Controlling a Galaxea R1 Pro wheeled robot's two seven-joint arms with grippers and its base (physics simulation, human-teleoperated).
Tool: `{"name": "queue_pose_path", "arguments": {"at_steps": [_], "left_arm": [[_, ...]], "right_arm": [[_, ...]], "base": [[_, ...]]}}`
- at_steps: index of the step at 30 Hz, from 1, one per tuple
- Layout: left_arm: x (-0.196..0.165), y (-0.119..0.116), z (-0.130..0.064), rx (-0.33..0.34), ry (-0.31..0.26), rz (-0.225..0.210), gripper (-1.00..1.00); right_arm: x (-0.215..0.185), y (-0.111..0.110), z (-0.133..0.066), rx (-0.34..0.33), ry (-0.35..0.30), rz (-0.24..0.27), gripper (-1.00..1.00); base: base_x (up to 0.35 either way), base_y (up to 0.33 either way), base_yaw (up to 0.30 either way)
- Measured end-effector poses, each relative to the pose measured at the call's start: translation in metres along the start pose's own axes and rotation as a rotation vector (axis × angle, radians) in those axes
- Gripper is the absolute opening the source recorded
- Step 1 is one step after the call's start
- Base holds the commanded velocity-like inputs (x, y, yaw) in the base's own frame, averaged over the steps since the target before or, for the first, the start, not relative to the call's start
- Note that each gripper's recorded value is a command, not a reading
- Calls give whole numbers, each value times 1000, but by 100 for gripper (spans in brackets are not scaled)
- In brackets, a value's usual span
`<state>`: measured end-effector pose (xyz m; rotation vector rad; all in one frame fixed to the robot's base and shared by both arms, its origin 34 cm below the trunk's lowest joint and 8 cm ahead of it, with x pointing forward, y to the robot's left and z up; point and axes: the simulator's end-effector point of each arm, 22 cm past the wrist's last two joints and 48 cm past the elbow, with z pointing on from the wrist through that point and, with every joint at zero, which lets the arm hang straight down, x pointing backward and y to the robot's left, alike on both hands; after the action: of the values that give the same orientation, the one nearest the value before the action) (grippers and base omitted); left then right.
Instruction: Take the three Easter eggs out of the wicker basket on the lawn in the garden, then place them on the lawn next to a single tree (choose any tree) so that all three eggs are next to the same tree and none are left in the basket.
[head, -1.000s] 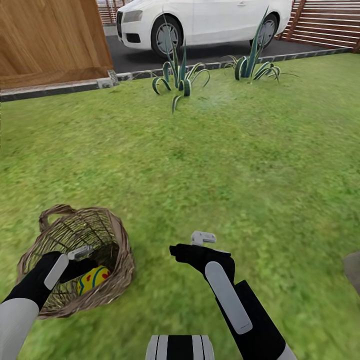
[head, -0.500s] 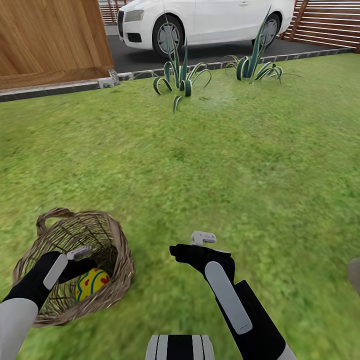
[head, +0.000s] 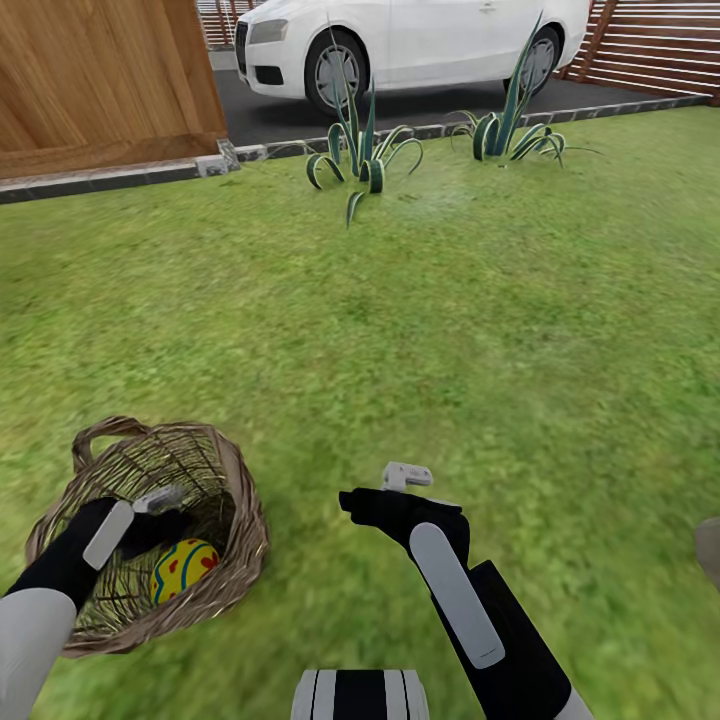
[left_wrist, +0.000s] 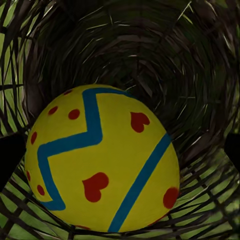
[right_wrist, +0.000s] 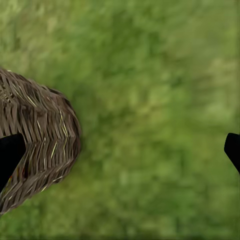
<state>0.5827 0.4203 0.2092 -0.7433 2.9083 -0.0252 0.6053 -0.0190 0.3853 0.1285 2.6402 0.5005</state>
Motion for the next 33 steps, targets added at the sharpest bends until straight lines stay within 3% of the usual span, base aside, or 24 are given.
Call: {"name": "queue_pose_path", "arguments": {"at_steps": [3,11,16,33], "left_arm": [[-3,-5,-1,19,0,-29,100],[-5,0,-2,-3,1,-56,100],[-12,11,-6,-1,-13,-125,100],[-1,21,4,-27,49,-177,100]], "right_arm": [[0,0,0,0,0,0,100],[0,0,0,-1,0,-1,100],[0,1,0,-1,0,-2,100],[0,1,0,-1,0,-2,100]], "base": [[0,0,0],[0,0,0],[0,0,0],[0,0,0]]}}
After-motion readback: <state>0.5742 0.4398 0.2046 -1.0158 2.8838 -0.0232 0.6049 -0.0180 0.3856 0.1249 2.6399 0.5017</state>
